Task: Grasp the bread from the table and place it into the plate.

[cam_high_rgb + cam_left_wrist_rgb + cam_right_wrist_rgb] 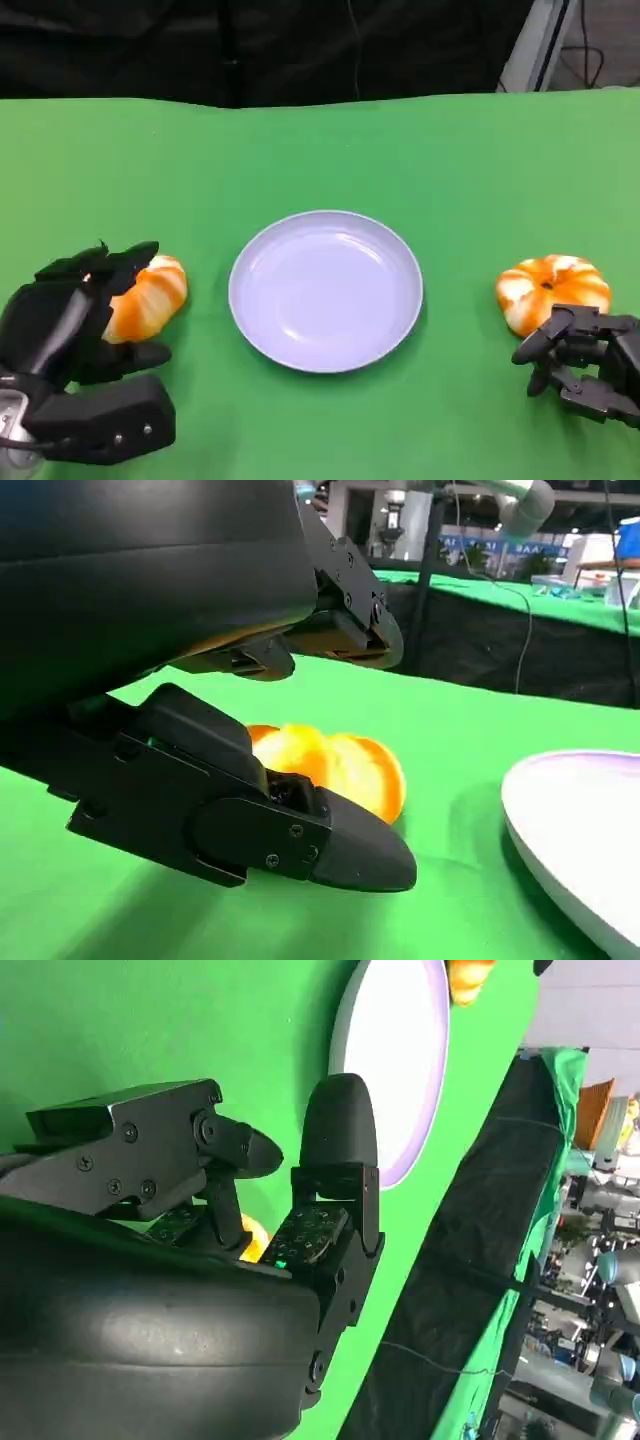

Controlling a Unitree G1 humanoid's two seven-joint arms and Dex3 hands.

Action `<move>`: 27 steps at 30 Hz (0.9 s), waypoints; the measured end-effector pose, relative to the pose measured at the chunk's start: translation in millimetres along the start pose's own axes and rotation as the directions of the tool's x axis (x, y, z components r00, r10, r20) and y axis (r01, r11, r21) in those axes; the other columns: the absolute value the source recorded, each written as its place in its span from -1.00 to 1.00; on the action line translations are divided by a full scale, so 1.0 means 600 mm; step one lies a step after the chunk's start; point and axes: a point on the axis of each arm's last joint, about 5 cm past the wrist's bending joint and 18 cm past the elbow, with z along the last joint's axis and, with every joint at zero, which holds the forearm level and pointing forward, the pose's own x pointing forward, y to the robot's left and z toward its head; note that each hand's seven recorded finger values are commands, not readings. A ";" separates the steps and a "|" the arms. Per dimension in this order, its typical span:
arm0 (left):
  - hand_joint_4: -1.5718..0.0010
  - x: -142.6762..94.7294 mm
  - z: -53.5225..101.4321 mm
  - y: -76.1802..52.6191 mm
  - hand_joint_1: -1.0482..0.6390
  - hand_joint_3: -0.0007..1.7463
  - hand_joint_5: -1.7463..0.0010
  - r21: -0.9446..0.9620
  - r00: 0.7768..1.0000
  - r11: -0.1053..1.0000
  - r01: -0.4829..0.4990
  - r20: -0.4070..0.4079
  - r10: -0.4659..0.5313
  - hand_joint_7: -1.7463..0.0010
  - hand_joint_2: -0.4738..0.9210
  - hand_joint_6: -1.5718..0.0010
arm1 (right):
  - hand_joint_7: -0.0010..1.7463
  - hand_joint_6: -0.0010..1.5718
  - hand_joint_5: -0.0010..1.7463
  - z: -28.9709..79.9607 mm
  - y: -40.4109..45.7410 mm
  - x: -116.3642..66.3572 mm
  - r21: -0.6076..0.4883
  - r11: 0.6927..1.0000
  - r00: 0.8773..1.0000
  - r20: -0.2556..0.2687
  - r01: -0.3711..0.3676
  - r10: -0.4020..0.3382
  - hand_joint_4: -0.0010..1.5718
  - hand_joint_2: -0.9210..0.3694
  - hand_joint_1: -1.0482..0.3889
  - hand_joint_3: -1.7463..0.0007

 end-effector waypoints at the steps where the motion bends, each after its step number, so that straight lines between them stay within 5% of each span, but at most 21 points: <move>1: 0.52 0.000 0.000 0.000 -0.83 -0.80 0.99 0.001 1.000 1.000 0.003 -0.002 -0.003 0.99 1.00 0.50 | 0.11 0.19 0.58 0.000 0.000 0.000 0.001 1.000 1.000 0.000 -0.001 0.001 0.12 -0.83 0.57 0.25; 27: 0.48 0.009 -0.005 -0.006 -0.81 -0.77 0.99 0.014 0.997 0.998 0.058 -0.043 -0.057 1.00 1.00 0.49 | 0.11 0.19 0.60 -0.001 -0.002 -0.001 0.020 1.000 1.000 0.003 -0.007 0.007 0.11 -0.85 0.58 0.26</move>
